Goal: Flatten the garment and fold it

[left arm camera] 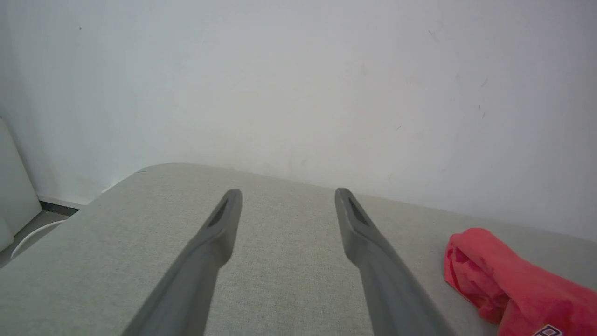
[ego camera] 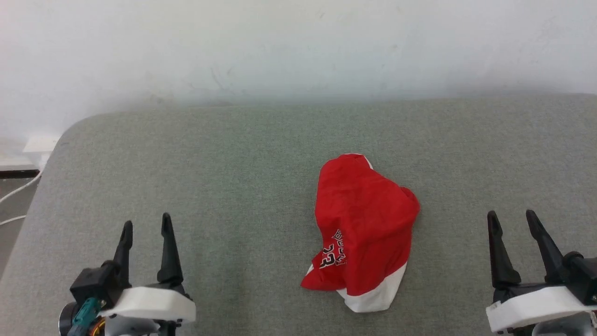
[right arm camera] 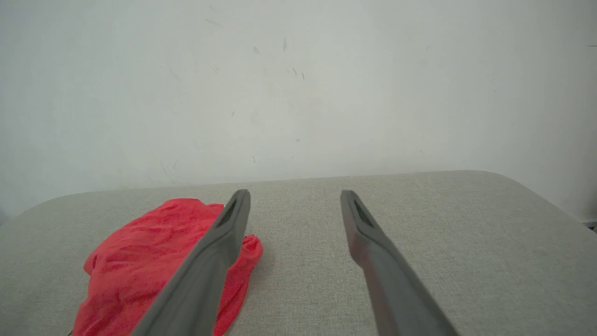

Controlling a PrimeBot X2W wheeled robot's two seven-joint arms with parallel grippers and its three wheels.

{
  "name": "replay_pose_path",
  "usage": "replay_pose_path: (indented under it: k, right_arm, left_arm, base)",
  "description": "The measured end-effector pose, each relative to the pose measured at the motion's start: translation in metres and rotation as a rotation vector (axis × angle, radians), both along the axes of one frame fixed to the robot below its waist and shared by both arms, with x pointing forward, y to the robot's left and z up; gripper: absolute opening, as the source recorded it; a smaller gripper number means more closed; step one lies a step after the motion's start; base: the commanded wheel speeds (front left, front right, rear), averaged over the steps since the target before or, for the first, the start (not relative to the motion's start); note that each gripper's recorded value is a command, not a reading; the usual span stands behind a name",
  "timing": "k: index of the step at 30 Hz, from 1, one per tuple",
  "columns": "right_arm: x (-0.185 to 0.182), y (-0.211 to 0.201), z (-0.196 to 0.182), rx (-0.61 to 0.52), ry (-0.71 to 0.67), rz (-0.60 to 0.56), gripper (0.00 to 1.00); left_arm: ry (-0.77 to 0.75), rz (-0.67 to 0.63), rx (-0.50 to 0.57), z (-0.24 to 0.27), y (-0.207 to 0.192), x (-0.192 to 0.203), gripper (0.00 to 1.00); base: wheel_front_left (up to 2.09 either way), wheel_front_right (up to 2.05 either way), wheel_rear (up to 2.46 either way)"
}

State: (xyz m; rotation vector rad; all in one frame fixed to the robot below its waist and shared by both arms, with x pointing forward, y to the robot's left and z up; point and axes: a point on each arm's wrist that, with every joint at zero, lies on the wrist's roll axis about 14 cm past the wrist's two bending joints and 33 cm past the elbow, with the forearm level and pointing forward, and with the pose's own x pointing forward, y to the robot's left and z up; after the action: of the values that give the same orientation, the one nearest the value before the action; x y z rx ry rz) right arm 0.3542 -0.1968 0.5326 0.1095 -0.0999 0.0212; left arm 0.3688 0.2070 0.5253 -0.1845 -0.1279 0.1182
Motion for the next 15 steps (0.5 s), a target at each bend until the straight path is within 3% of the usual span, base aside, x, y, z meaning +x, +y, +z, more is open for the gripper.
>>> replay_pose_path:
  k: [7,15]
  right_arm:
    - [0.001,0.0,-0.017,-0.002,0.086,0.004,1.0]
    - [0.008,0.025,-0.101,0.008,0.517,0.097,1.0]
  left_arm:
    - [0.018,-0.031,0.018,-0.007,0.006,-0.009,1.0]
    - [0.04,-0.062,0.008,-0.014,-0.004,-0.006,1.0]
  base:
    - [0.0,0.0,0.0]
    - [0.0,0.0,0.0]
